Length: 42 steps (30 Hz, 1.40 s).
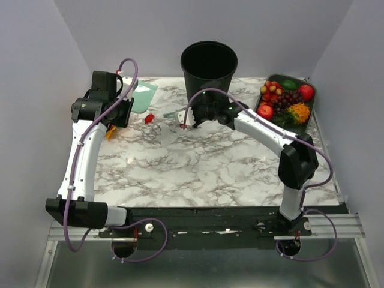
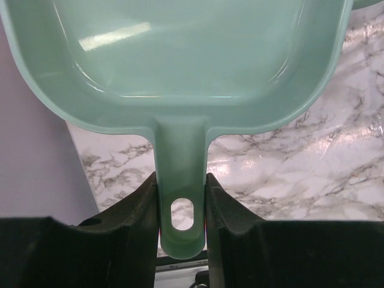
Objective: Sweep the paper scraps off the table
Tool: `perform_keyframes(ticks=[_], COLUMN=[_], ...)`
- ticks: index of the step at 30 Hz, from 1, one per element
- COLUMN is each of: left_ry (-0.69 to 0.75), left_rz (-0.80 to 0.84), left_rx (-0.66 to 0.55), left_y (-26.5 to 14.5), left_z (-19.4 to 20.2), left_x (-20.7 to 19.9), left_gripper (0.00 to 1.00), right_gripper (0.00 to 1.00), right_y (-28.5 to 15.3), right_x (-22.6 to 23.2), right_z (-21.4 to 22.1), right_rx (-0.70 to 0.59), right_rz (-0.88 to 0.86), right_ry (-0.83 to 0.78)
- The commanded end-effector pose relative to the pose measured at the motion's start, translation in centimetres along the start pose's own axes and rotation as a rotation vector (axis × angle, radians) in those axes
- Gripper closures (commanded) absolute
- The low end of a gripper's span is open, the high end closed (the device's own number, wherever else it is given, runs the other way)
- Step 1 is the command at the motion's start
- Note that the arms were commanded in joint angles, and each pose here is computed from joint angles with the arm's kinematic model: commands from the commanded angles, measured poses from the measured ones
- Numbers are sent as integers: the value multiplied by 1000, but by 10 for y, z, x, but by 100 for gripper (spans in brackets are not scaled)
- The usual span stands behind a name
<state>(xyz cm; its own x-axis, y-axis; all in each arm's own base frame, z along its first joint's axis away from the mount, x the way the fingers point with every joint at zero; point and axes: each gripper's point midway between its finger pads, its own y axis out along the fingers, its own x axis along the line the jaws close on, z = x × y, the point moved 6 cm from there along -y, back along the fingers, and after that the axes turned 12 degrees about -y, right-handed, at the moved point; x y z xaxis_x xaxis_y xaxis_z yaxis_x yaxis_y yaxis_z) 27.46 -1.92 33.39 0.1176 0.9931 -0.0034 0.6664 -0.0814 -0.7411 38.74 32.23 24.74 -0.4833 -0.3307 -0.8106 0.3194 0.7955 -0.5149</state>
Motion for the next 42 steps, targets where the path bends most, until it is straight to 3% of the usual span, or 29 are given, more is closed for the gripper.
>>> perform_keyframes(ticks=[1,4,5,7,8,12,16,19,25,26,30,33,34,40,42], left_ry=[-71,-124,-150,-162,-170,-174,-173,-168,-186,-192,-186,-176,-180,-192,-192], left_rz=[60,69,58,70,74,85,91,95,67,57,25,12,6,18,23], left_rx=[55,71,76,83,85,73,70,65,46,41,38,64,65,93,106], left_y=[-4,-4,-4,-4,-4,-7,-7,-8,-10,-13,-20,-21,-23,-25,-24], left_z=[15,19,20,21,22,24,26,26,25,24,27,33,35,49,53], left_x=[-2,6,13,15,15,15,14,14,18,20,25,28,29,28,27], left_gripper=[100,100,100,100,100,100,100,100,100,100,100,100,100,100,100], right_gripper=[99,99,99,99,99,99,99,99,99,99,99,99,99,99,99], right_y=[37,39,36,14,2,-58,-122,-131,-72,-62,10,34,58,96,119], right_x=[28,58,88,99,125,153,151,124,47,20,-4,-47,-40,-99,-89], right_z=[-25,-37,-38,-43,-44,-52,-79,-88,-67,-65,-33,-20,-8,12,21], right_rx=[-132,-167,-185,-185,-191,-145,-156,-156,-87,-85,-50,0,17,71,64], right_rz=[-69,-152,-244,-299,-406,-545,-461,-312,-132,-58,50,183,170,372,345], right_ry=[-247,-356,-348,-393,-367,-286,-278,-180,-12,-39,-71,-101,-77,-126,-143])
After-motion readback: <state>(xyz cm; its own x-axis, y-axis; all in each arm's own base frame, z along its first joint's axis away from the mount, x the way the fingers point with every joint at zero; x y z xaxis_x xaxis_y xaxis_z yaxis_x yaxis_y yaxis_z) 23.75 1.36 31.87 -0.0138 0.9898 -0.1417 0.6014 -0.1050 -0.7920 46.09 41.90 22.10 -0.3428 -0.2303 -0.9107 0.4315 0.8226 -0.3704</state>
